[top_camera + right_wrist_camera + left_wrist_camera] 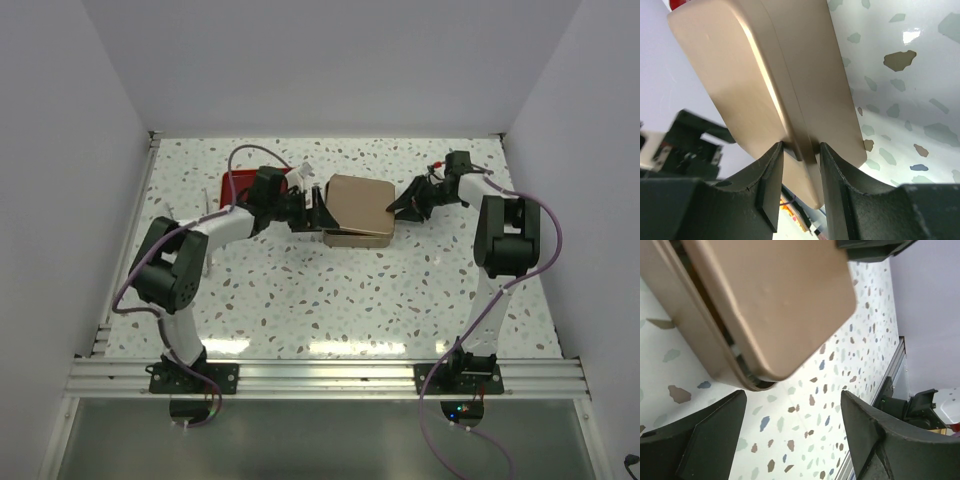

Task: Pack the cookies

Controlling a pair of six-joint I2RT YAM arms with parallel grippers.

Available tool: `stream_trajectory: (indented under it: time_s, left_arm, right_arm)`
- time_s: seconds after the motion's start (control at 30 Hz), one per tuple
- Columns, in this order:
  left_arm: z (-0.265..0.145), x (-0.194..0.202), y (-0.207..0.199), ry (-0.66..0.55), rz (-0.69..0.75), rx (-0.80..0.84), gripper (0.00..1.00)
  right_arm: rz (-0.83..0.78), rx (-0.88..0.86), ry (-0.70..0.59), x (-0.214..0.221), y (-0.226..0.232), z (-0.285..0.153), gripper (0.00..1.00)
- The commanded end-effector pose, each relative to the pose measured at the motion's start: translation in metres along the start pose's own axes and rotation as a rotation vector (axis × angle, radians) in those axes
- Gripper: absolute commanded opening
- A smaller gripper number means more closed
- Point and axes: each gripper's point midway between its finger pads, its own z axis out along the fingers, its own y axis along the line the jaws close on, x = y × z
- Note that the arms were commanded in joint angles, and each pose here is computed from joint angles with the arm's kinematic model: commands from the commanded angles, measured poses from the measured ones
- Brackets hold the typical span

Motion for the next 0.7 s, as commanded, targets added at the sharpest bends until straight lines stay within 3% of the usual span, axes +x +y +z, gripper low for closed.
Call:
stream_trajectory:
  time_s: [0.0,0.2,0.3,0.43,0.67]
  left_arm:
    - [-0.034,-0.052,-0.046,-0.135,0.147,0.047,0.82]
    - [-0.037,-0.112,-0.039,-0.24,0.183,-0.031,0.83]
    - [-0.019,-0.155,-0.048,-0.284,0.192,0.003,0.67]
    - [0.011,-0.19,-0.032,-0.341,0.175,-0.018,0.56]
    - [0.066,-0.224,0.004,-0.344,0.149,0.005,0.5]
  right_arm:
    - [0.007,0.111,0.034,0.015,-0.024,0.007,0.37]
    - [-0.011,0.115,0.043,0.014,-0.022,0.005,0.37]
    - [-0.014,0.112,0.049,0.014,-0.021,0.006,0.37]
    - [-0.016,0.115,0.055,0.016,-0.022,0.006,0.37]
    - [-0.037,0.126,0.06,0.015,-0.02,0.007,0.37]
